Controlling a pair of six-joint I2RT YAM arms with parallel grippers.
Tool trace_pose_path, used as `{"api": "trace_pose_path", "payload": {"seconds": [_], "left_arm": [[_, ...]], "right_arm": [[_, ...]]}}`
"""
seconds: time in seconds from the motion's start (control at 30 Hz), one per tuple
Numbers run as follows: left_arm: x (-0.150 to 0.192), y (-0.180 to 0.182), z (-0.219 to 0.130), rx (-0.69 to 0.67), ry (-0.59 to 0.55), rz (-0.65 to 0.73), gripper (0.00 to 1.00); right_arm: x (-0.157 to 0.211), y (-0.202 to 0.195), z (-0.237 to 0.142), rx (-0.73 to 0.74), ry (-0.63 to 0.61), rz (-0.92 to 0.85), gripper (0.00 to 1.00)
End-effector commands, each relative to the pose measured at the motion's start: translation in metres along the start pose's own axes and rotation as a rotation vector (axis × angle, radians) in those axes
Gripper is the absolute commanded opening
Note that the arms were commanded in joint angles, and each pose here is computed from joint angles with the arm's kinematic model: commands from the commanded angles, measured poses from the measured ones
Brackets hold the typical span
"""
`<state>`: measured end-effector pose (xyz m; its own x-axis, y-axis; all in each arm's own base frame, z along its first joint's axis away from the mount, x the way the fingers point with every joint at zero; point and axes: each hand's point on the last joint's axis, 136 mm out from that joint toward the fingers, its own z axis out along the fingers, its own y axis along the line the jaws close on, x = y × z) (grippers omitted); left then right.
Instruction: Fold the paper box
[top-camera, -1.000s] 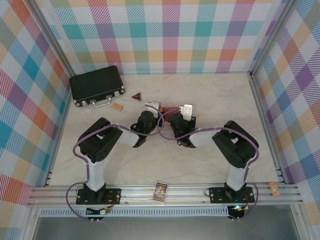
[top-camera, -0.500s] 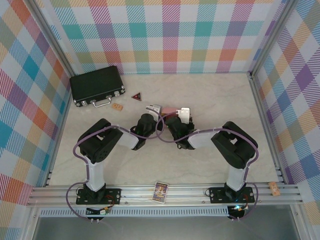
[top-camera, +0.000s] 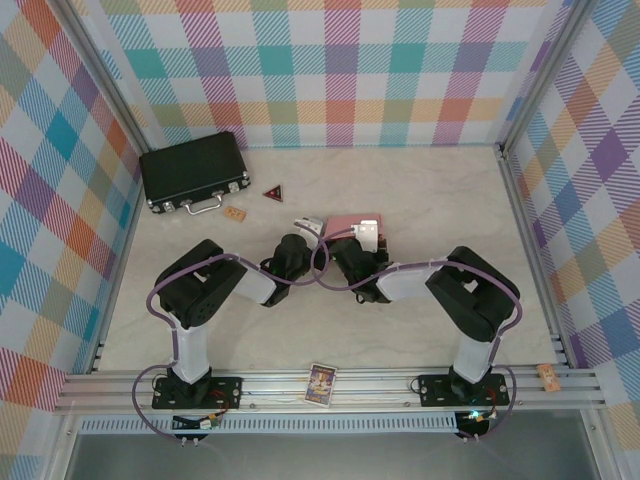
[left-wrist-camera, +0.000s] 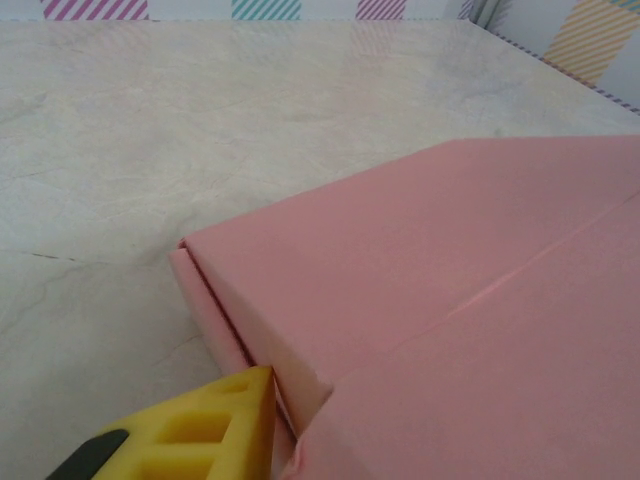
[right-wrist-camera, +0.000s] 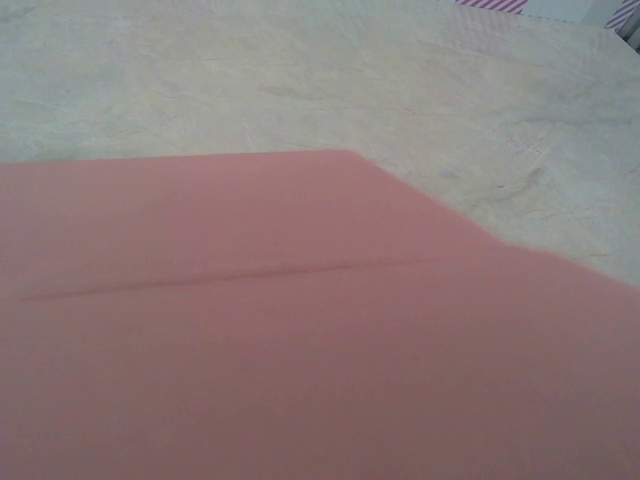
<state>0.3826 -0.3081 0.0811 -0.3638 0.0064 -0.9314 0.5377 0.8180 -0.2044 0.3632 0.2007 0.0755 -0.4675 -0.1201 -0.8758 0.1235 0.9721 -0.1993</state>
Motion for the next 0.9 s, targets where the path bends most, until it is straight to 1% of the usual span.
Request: {"api": "trace_pose_path", "payload": {"seconds": [0.0,0.07,0.17,0.43,0.63,0.87], "left_arm": [[-0.012,-0.023,-0.006,0.072,-0.034,0.031,0.28],[-0.011,-0.022,-0.006,0.068,-0.028,0.034,0.28],[-0.009,-0.022,-0.006,0.066,-0.022,0.039,0.27],[-0.009,-0.020,-0.004,0.055,-0.013,0.047,0.27],[-0.012,-0.015,-0.007,0.020,-0.011,0.069,0.28],[-0.017,-0.011,-0.011,-0.005,-0.016,0.086,0.32]], "right_arm": [[-0.001,0.001,-0.009,-0.022,0.007,0.017,0.40],[0.000,-0.001,-0.010,-0.019,0.013,0.013,0.42],[0.004,-0.003,-0.010,-0.015,0.024,0.007,0.44],[0.005,-0.004,-0.011,-0.007,0.041,-0.010,0.45],[0.004,-0.012,-0.017,0.004,0.066,-0.027,0.48],[0.012,-0.017,-0.022,-0.004,0.109,-0.057,0.50]]}}
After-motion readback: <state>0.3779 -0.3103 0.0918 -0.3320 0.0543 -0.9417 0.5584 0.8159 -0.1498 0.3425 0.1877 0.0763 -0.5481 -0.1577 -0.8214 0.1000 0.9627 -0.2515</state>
